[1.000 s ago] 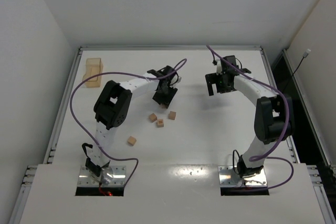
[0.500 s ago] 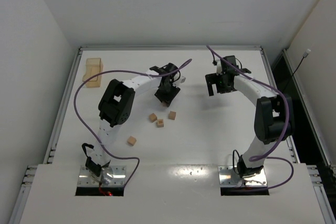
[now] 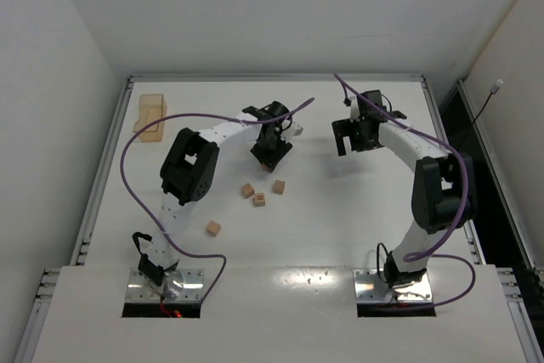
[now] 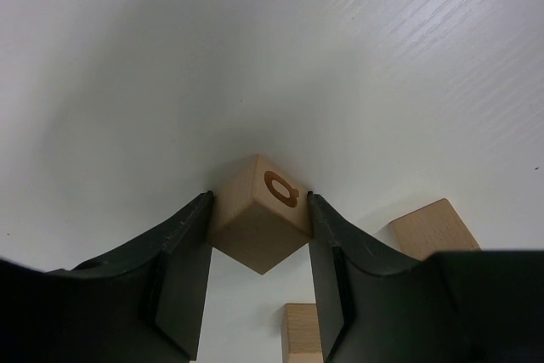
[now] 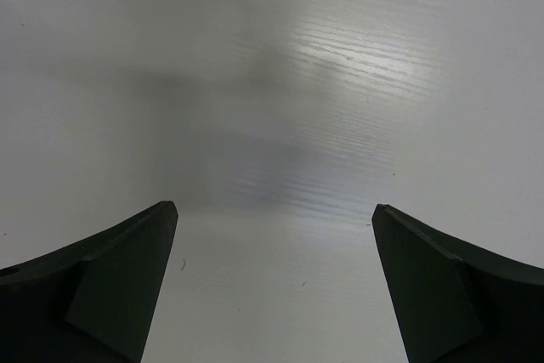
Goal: Build the wood block tower
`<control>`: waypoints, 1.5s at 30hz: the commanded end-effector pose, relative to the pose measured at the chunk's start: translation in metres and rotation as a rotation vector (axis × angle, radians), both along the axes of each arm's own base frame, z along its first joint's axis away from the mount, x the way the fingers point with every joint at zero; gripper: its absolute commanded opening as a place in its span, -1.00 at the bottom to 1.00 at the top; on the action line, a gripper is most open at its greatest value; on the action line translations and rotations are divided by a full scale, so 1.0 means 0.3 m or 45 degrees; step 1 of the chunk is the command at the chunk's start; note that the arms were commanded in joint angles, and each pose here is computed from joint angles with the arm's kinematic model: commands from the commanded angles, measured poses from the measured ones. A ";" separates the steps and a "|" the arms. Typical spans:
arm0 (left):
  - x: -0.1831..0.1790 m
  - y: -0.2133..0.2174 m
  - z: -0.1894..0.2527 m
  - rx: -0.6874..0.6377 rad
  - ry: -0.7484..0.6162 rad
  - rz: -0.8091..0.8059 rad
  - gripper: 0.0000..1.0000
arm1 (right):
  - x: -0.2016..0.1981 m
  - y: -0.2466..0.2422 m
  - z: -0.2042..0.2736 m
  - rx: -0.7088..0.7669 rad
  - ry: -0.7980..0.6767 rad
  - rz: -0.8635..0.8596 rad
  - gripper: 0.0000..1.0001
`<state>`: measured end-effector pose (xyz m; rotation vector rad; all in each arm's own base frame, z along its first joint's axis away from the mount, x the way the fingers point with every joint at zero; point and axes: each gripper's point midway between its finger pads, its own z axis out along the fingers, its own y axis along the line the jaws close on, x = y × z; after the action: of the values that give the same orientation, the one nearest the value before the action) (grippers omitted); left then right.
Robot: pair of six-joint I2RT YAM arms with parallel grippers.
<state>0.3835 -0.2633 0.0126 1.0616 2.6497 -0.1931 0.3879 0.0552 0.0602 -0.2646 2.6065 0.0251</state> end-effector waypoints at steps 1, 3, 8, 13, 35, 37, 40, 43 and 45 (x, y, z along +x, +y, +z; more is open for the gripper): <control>-0.026 0.054 -0.089 0.073 0.069 -0.014 -0.60 | 0.028 0.016 0.020 0.017 -0.036 0.018 0.94; -0.023 0.059 -0.089 0.084 0.062 -0.011 -0.41 | 0.027 0.021 0.020 0.027 -0.035 0.024 0.94; -0.035 0.066 -0.106 0.090 0.076 0.000 -0.02 | 0.027 0.021 0.020 0.027 -0.035 0.024 0.94; -0.031 0.080 -0.114 0.090 0.078 0.012 0.25 | 0.027 0.021 0.020 0.027 -0.035 0.024 0.94; 0.083 -0.030 0.181 -0.139 -0.138 0.074 1.00 | 0.026 0.026 0.020 0.037 -0.033 0.030 0.94; 0.124 -0.052 0.290 -0.193 -0.221 0.107 1.00 | 0.026 0.026 0.020 0.037 -0.033 0.030 0.94; 0.153 -0.078 0.445 -0.261 -0.267 0.166 1.00 | 0.022 0.013 0.035 0.016 -0.050 0.016 0.94; 0.224 -0.074 0.630 -0.299 -0.444 0.226 1.00 | 0.022 0.013 0.041 0.018 -0.066 0.016 0.94; 0.244 -0.038 0.748 -0.323 -0.571 0.325 1.00 | 0.010 0.040 0.047 0.071 -0.062 0.048 0.94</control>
<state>0.4503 -0.2941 0.1443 0.7860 2.3980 -0.2398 0.3873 0.0586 0.0602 -0.2719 2.6063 0.0504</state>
